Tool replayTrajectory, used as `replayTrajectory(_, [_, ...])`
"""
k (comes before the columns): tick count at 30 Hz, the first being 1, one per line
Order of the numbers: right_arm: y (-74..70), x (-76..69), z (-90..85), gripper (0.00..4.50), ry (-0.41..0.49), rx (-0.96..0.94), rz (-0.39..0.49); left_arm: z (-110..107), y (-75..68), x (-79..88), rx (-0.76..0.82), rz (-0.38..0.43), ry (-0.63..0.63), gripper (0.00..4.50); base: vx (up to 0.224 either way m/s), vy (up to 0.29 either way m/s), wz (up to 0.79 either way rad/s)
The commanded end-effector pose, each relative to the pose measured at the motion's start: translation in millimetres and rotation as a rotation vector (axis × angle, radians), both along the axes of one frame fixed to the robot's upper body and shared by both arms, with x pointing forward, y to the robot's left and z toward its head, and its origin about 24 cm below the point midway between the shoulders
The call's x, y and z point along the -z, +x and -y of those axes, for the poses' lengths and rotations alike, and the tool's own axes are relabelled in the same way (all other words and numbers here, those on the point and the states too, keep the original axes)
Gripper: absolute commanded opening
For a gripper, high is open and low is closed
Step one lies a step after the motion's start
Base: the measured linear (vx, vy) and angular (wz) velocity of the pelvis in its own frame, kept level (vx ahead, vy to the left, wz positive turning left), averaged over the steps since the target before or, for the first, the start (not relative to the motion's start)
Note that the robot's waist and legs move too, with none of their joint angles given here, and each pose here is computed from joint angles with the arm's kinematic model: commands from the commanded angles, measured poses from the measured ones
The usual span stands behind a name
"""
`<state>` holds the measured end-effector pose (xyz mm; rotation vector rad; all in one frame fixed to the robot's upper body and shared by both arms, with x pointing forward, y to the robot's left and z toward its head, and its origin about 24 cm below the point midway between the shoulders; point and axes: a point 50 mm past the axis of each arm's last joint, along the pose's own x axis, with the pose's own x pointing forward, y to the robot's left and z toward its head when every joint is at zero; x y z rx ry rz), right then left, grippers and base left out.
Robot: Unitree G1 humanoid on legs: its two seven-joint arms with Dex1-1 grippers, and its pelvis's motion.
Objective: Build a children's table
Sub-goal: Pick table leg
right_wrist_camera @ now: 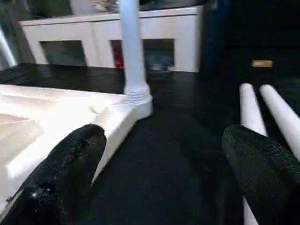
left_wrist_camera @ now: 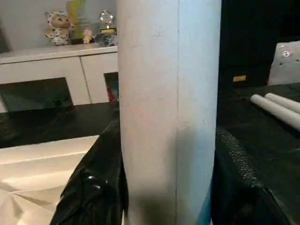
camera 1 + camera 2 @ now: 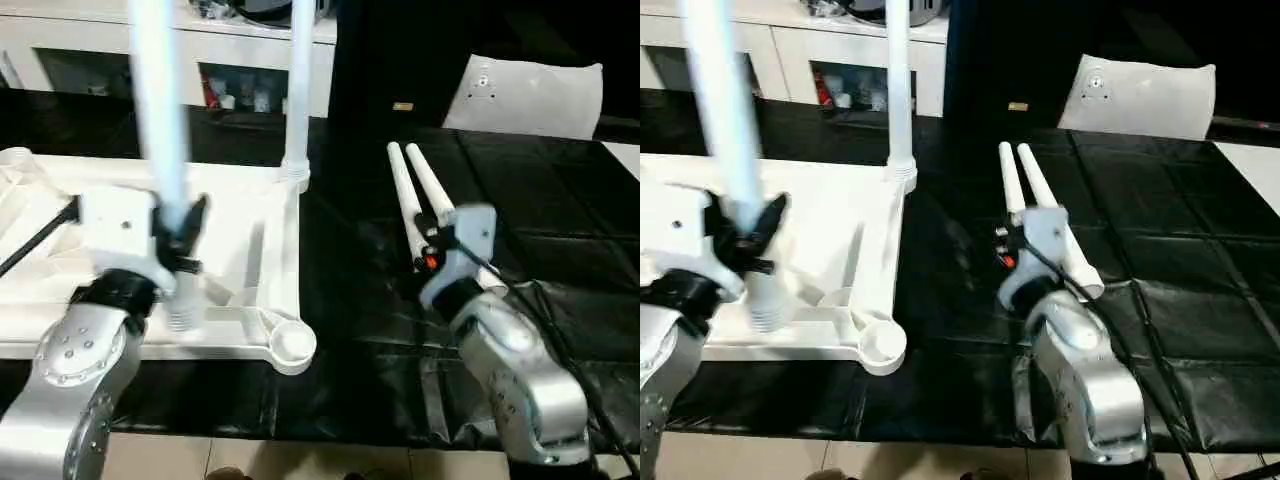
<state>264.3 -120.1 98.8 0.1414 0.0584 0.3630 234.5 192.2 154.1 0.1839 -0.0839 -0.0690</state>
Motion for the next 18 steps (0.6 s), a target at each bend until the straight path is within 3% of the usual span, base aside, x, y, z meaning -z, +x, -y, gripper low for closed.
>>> replayTrajectory(1, [1.0, -2.5, 0.5, 4.37, 0.003, 0.025, 0.023, -2.2, 1.5, -1.2, -0.025, 0.009, -0.012, 1.86, 0.000, 0.000, 0.00])
replayTrajectory(18, [3.0, -2.7, -2.3, 4.37, 0.014, 0.018, 0.018, -3.5, -1.7, -0.9, -0.050, 0.024, -0.037, 1.86, 0.000, 0.000, 0.00])
